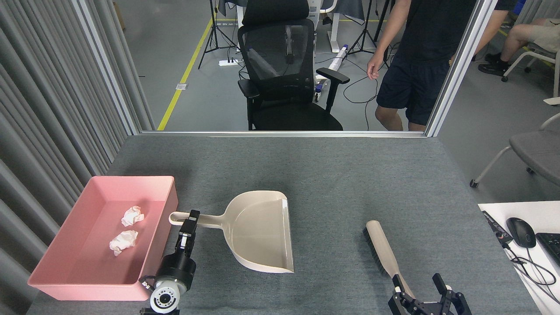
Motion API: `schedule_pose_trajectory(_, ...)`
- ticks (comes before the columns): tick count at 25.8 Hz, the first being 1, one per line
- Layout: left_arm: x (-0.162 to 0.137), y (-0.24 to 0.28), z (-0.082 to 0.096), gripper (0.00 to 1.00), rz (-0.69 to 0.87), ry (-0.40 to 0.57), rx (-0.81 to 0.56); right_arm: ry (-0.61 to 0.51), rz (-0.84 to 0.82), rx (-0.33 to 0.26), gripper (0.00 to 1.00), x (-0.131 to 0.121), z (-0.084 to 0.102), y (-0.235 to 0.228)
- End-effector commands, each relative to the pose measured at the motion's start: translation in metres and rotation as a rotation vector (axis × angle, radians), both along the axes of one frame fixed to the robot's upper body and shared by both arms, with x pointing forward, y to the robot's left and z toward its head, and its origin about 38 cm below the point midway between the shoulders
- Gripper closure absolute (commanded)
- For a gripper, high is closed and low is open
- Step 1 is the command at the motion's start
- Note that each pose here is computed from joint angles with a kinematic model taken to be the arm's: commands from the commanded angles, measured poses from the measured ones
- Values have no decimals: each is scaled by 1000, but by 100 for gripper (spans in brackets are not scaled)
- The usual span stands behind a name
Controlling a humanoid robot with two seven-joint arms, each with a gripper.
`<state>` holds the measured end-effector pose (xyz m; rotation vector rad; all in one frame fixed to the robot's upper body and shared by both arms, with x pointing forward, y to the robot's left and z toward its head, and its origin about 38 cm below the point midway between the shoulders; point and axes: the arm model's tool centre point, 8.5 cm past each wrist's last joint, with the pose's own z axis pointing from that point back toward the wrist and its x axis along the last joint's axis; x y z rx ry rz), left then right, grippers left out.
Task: Sweep and dump garbage into bin
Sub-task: 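Lower the empty dustpan back onto the table with the left gripper, then release the dustpan handle with the left gripper and the brush with the right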
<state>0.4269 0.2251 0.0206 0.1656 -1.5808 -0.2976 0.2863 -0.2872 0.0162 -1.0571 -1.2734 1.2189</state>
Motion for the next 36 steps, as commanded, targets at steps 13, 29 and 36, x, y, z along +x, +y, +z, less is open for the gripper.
schedule_pose_trajectory(13, -2, -13, -24, 88, -22, 36, -30, 0, 2, -8, 4, 0, 1, -2)
schedule_pose_trajectory(29, -4, -15, -29, 2, -16, 69, -26, 0, 2, -21, 4, 0, 2, -7)
schedule_pose_trajectory(36, -24, -17, -37, 2, -35, 75, -2, 0, 1, -20, 4, 0, 2, -7)
